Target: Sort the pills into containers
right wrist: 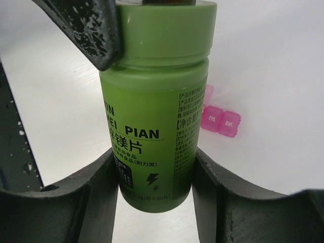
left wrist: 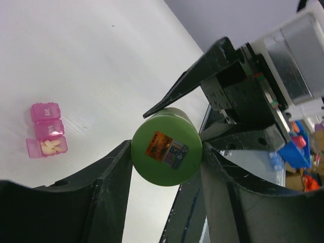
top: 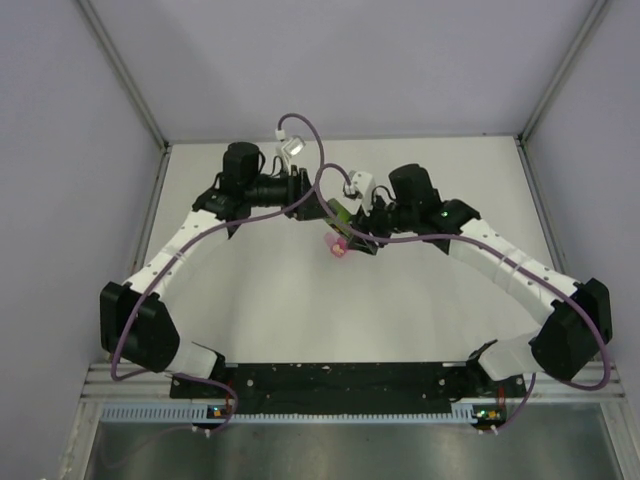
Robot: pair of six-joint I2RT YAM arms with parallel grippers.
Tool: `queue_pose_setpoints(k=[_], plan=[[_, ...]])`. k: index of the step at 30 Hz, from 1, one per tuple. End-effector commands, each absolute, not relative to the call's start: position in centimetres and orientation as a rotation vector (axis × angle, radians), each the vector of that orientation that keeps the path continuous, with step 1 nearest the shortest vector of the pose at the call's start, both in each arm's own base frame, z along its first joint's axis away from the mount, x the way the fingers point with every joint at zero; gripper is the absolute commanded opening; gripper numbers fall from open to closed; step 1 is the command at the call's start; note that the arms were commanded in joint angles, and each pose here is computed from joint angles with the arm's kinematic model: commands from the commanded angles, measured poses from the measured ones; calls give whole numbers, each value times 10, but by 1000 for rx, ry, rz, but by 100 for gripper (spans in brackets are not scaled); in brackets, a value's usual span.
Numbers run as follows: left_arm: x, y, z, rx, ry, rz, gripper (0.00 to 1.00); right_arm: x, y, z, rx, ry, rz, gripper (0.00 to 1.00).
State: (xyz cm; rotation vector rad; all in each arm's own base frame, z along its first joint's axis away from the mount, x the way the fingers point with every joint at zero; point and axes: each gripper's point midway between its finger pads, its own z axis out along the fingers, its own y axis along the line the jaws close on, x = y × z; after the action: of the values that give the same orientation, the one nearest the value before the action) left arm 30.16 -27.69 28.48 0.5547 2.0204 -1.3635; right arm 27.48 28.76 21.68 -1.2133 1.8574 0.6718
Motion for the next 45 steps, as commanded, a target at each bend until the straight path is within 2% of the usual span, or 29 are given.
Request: queue_pose_setpoints(k=[1, 6, 10, 16, 17, 21, 22, 35, 40, 45], plan=[[247, -285, 300, 998, 1707, -1540, 0, 248, 311, 268, -1312, 1586, 898, 0], [204, -274, 295, 1287, 1466, -1563, 0, 214, 314, 273, -1454, 1504, 1107, 0], [190, -268, 283, 1399, 1400, -1491, 2, 195, 318, 274, -1513, 1483, 1259, 0], [195, -267, 279, 1408, 1422, -1416, 39, 196, 320, 272, -1527, 1495, 1287, 0], [197, -267, 279, 1395, 1438, -1406, 48, 196, 321, 271, -1525, 1501, 1290, 0], [204, -269, 284, 1326, 1472, -1367, 91, 199, 321, 270, -1519, 1515, 1267, 0], [207, -269, 285, 1306, 1479, -1352, 99, 201, 320, 269, -1515, 1521, 1253, 0], [251, -265, 342, 876, 1631, -1259, 99, 250, 314, 260, -1351, 1619, 851, 0], [293, -257, 345, 594, 1807, -1135, 99, 269, 314, 271, -1260, 1628, 730, 0], [304, -258, 343, 486, 1886, -1156, 96, 280, 311, 274, -1218, 1640, 642, 0]])
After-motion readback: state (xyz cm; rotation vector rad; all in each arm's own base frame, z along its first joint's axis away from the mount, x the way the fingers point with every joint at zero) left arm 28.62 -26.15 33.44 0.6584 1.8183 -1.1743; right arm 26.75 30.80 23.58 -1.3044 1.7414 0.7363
